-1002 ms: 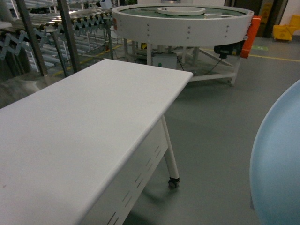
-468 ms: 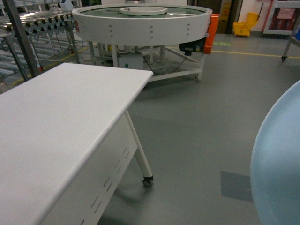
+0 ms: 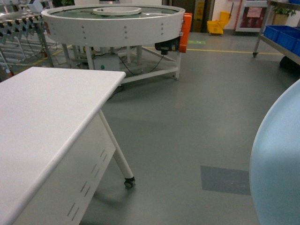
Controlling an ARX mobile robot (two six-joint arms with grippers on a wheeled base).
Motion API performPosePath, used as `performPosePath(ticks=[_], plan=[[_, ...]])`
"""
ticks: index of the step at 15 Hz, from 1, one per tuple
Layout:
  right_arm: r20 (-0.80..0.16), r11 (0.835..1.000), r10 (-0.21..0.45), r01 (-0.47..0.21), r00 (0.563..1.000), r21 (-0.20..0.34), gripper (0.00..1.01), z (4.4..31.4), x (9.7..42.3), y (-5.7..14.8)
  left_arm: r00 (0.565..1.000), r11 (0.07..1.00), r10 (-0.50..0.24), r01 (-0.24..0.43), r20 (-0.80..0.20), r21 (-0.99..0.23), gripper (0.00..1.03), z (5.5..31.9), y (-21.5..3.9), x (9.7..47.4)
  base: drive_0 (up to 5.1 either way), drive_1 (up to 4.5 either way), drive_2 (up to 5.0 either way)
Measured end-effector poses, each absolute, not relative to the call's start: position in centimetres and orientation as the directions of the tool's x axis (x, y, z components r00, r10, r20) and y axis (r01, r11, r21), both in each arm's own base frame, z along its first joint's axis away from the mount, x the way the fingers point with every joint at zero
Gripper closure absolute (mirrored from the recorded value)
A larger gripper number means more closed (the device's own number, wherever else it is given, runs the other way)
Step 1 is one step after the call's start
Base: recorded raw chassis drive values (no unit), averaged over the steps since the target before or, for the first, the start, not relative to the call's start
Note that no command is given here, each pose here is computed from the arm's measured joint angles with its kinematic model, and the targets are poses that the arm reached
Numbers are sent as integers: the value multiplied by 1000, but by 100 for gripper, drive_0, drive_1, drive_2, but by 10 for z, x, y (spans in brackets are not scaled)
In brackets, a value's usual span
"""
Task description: Place blue tray on left shelf second layer neatly
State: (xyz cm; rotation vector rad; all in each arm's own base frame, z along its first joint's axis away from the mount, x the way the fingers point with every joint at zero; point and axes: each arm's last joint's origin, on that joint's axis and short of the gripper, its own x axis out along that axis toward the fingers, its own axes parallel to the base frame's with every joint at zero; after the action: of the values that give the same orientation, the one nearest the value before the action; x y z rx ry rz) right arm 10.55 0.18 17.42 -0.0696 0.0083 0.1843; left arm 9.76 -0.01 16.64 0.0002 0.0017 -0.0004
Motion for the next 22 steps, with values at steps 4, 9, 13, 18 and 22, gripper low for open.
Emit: performPosePath(ticks=[4, 9, 13, 18, 22], plan=[[-15, 981, 182, -183, 983, -68, 99, 174, 106, 2, 1000, 1000, -1, 1, -2, 0, 5, 166, 0, 98, -170, -170, -170], [-15, 981, 183, -183, 983, -68, 99, 174, 105, 2, 1000, 1000, 0, 0, -1, 0, 5, 166, 0, 98, 0, 0, 0], [-14, 981, 183, -183, 983, -69, 99, 174, 105, 2, 1000, 1000, 0, 0, -1, 0, 5, 166, 0, 98, 1, 326, -324], [-13, 980, 184, -185, 983, -69, 99, 174, 105, 2, 1000, 1000, 1, -1, -1, 0, 5, 166, 0, 98, 2, 436, -431], [-13, 980, 185, -185, 983, -69, 99, 174, 105, 2, 1000, 1000, 0, 0, -1, 1, 5, 166, 0, 98, -177, 256, -610]])
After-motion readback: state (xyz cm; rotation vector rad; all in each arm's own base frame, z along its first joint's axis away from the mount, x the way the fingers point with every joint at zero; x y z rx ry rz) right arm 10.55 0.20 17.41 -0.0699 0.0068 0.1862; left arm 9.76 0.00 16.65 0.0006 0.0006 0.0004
